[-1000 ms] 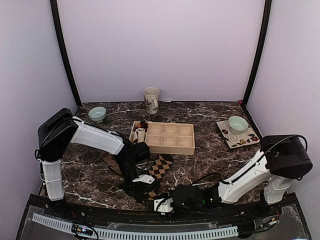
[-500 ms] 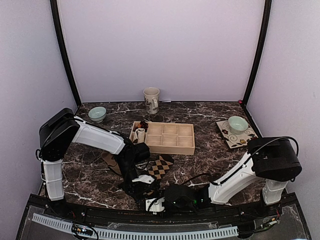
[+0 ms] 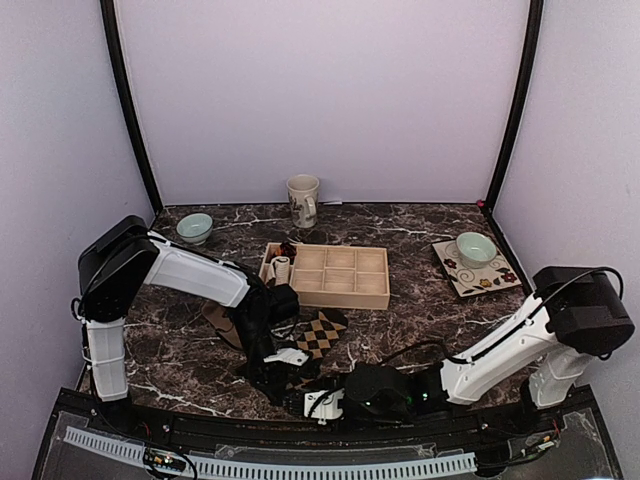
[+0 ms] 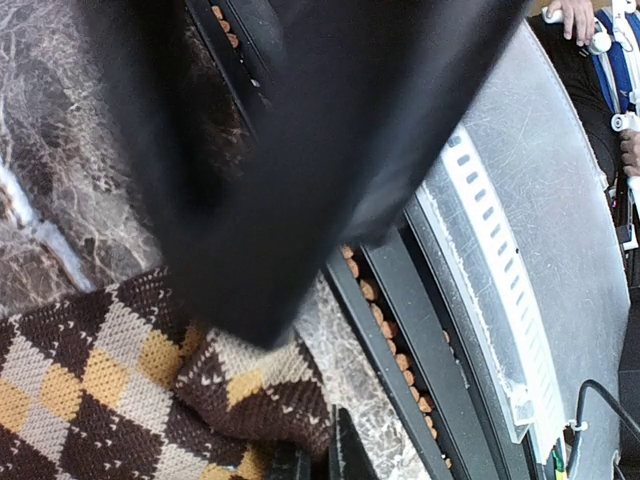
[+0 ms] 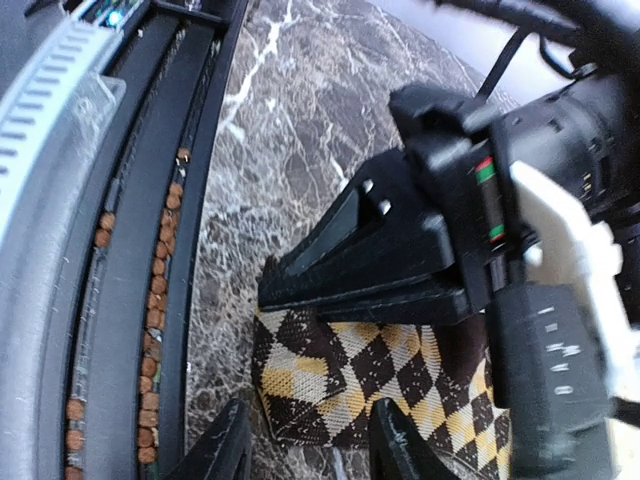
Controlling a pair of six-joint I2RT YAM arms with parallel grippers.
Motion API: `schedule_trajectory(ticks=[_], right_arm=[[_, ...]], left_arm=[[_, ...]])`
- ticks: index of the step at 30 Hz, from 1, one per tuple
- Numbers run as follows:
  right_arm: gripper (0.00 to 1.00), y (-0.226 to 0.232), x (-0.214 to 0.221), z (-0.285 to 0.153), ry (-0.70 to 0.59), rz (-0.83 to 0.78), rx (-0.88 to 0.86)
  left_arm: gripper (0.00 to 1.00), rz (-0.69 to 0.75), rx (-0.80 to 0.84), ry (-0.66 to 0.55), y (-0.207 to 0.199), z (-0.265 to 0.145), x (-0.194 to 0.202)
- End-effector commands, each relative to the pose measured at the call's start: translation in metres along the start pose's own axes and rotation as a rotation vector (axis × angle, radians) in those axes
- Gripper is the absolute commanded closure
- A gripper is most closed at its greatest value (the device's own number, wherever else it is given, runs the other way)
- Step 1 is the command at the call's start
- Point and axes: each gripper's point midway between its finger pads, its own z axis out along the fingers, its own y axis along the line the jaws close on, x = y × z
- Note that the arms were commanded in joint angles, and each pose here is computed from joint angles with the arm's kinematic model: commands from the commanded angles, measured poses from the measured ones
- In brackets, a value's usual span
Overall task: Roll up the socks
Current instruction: Roll the sock at the center of the board.
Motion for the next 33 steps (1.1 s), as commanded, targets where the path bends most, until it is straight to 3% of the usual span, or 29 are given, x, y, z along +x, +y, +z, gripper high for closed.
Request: schedule_trajectory(ticks=[1, 6, 10, 18, 28, 33], right_arm=[[0.62, -0.004, -0.019, -0.011, -0.033, 0.059, 0.017], [0.9, -0.003, -0.025, 0.008, -0.058, 0.061, 0.032], [1.0, -0.004, -0.024, 0.023, -0.069, 0.067, 0.039], [1.0, -0.013, -0.009, 0.031, -0.05, 0.136, 0.07], [1.0, 0.023, 0.049, 0.021, 0.086, 0.246, -0.045], [1.0, 0.017, 0.043, 0.005, 0.077, 0.229, 0.004]], left_arm=[[0.97, 0.001, 0.012, 0.006, -0.004, -0.002, 0.0], [0.96, -0.001, 0.009, 0.007, -0.003, -0.003, 0.0], [0.96, 0.002, 0.008, 0.005, -0.003, -0.003, 0.0], [0.96, 0.006, 0.008, 0.005, -0.004, -0.003, 0.0], [0.96, 0.013, 0.003, 0.003, -0.005, -0.004, 0.0], [0.96, 0.014, 0.002, 0.002, -0.005, -0.004, -0.001]])
